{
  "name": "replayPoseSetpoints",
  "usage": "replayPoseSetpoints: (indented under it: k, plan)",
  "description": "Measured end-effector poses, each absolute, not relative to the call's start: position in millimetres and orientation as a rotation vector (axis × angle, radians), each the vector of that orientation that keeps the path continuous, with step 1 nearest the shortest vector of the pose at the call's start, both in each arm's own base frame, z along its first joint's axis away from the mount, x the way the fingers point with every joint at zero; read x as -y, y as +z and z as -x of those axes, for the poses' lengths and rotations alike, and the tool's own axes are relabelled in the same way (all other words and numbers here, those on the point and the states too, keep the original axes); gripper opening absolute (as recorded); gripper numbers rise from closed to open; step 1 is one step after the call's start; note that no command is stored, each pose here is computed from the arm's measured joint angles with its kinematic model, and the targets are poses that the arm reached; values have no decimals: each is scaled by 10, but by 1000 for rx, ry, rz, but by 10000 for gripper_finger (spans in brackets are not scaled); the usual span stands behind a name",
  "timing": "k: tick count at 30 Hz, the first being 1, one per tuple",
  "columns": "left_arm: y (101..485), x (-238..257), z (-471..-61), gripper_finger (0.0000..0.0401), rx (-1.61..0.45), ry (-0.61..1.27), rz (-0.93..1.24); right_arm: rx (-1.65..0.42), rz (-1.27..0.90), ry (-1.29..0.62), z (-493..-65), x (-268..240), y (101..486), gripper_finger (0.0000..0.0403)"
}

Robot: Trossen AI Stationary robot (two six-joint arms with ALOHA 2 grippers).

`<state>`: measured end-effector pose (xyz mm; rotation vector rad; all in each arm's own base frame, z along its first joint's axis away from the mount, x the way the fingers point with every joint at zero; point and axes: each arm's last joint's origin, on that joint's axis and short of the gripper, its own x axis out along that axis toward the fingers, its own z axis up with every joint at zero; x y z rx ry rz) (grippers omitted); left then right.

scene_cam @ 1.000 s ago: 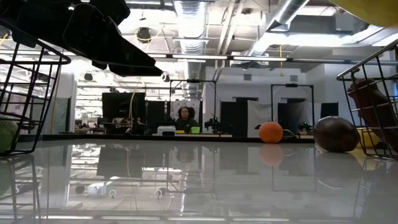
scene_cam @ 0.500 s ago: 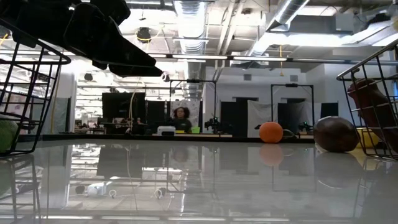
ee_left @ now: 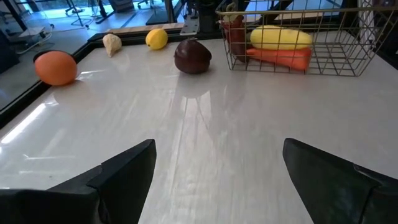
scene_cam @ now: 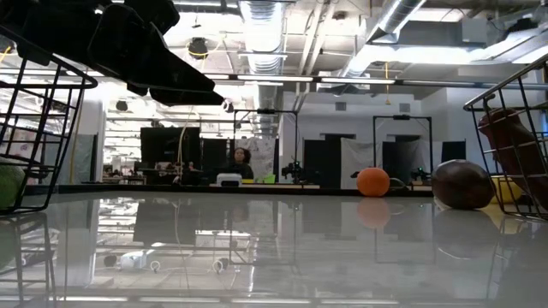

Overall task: Sort produce into baskets
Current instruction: Put the red apple into the black wire basket

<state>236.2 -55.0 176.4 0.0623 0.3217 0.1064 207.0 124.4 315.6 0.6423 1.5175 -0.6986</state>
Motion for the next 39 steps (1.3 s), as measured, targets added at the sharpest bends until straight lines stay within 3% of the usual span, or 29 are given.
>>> replayPoseSetpoints:
  k: [9,23,33,39]
  plan:
    - [1770,550,-2364,341,-315,107,-61,-1451,-594,-621,-2251,-968,3296,260]
    - [1770,550,-2364,341,-315,110,-44,-1299,-381,-830,-2440,-157,3336,260]
    - [1769,554,-2363,341,-316,108,-50,-1316,-428,-848,-2287,310,2906,260]
    - [1771,548,-2363,341,-316,122,-82,-1312,-461,-968,-2072,477,2773,260]
